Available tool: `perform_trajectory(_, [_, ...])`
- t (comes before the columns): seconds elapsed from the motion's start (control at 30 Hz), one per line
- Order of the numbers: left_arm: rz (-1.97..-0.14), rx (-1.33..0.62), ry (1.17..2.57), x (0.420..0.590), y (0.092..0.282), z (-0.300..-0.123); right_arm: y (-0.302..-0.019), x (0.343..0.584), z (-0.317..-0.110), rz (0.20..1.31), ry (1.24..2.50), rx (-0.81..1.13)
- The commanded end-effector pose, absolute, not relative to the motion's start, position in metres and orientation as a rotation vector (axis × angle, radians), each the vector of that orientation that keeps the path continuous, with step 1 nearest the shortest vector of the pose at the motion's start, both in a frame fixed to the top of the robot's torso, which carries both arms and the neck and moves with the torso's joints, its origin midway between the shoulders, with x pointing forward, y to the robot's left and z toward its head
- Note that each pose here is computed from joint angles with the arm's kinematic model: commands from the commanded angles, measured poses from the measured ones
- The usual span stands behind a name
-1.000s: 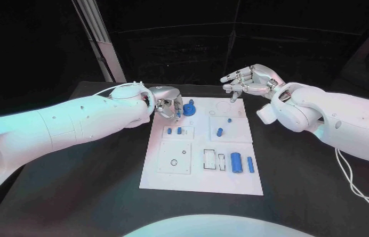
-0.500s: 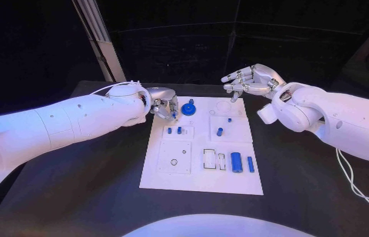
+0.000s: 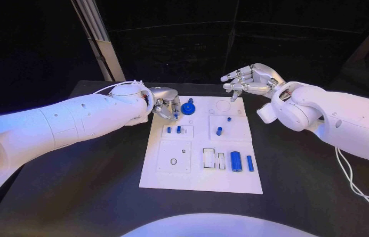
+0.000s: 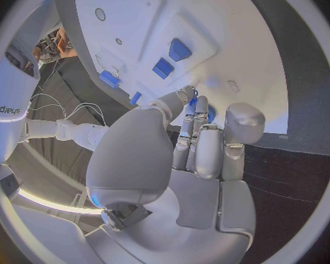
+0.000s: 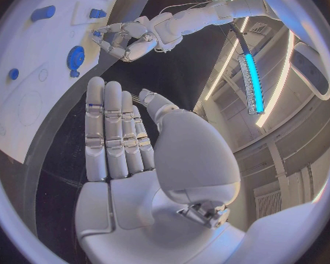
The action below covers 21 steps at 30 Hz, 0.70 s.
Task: Assemble the parts on the task board
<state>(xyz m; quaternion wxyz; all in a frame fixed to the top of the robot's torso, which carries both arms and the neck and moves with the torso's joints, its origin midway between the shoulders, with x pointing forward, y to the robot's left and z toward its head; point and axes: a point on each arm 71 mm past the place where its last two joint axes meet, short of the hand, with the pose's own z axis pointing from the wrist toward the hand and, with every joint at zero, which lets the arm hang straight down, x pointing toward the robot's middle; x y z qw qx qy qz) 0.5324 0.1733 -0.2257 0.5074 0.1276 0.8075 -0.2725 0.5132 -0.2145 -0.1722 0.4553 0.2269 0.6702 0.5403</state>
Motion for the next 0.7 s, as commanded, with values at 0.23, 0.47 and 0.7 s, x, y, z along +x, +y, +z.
perform_trajectory(0.23, [-0.662,0.315,1.977,0.5319,0.17,-0.2277,-0.2128,0.513,-0.1706,1.349,1.65,0.548])
perform_trajectory(0.47, [-0.638,0.311,2.009,0.5327,0.1703,-0.2305,-0.2124,0.5131,-0.1706,1.35,1.651,0.548])
perform_trajectory(0.7, [-0.625,0.308,2.022,0.5334,0.1702,-0.2319,-0.2124,0.5129,-0.1706,1.351,1.652,0.547])
